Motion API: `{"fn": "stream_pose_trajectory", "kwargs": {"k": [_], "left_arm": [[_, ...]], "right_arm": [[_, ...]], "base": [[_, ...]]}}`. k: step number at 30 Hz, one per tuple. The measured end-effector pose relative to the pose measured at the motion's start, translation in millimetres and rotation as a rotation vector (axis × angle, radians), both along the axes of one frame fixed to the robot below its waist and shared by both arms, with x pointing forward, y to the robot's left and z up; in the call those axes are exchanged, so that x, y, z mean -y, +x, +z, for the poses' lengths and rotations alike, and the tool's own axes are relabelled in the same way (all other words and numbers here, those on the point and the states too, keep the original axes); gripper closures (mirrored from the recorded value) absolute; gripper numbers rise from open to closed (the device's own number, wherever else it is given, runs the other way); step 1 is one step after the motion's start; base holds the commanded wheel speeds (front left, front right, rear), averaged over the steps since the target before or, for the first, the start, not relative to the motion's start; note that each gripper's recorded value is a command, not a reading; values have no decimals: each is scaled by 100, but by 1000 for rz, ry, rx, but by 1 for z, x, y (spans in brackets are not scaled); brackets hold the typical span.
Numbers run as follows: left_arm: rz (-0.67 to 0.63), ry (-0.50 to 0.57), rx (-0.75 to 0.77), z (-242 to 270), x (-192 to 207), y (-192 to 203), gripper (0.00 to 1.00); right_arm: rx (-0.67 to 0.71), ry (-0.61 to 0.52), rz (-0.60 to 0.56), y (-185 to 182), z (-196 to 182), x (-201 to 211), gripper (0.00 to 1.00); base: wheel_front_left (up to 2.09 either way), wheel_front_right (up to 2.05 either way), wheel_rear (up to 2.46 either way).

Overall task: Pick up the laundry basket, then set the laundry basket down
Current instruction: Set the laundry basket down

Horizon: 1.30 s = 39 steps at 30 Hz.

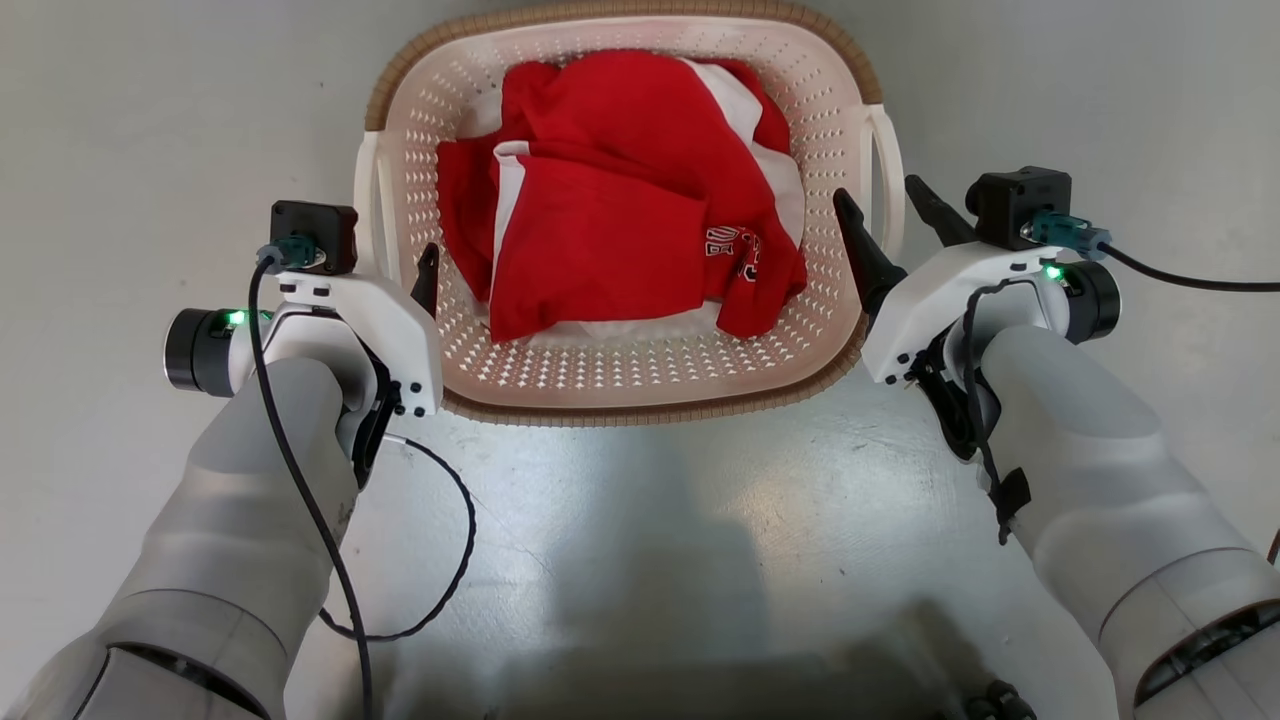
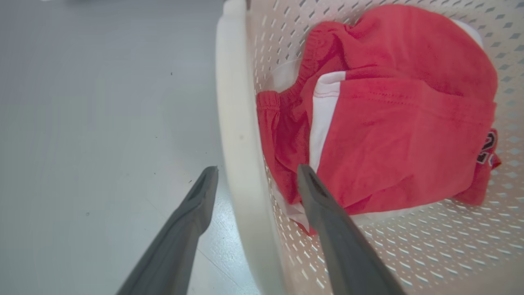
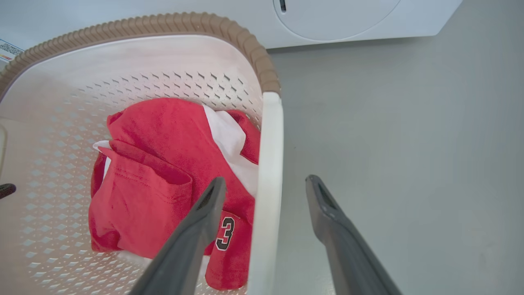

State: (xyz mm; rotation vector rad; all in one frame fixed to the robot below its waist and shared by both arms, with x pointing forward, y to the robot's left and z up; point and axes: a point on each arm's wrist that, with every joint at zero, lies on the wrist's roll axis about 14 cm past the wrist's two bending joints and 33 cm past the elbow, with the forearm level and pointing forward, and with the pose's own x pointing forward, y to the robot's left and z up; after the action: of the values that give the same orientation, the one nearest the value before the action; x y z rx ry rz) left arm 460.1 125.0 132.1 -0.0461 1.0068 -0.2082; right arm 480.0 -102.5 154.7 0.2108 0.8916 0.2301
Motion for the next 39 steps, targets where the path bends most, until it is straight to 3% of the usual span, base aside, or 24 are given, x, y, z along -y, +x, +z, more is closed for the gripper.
{"fn": "stream_pose_trajectory", "kwargs": {"k": [10, 17, 24, 39], "left_arm": [[43, -3, 44, 29, -4, 1, 0], [60, -20, 114, 67, -3, -3, 0], [90, -66, 301, 133, 1, 8, 0], [236, -118, 571, 235, -20, -42, 0]], "right_arm": [[80, -1, -20, 8, 35, 4, 0], [180, -5, -17, 8, 79, 6, 0], [294, -22, -53, -1, 130, 19, 0], [545, -71, -110, -42, 230, 44, 0]], "base": [[0, 0, 0], [0, 0, 0], [0, 0, 0], [0, 0, 0]]}}
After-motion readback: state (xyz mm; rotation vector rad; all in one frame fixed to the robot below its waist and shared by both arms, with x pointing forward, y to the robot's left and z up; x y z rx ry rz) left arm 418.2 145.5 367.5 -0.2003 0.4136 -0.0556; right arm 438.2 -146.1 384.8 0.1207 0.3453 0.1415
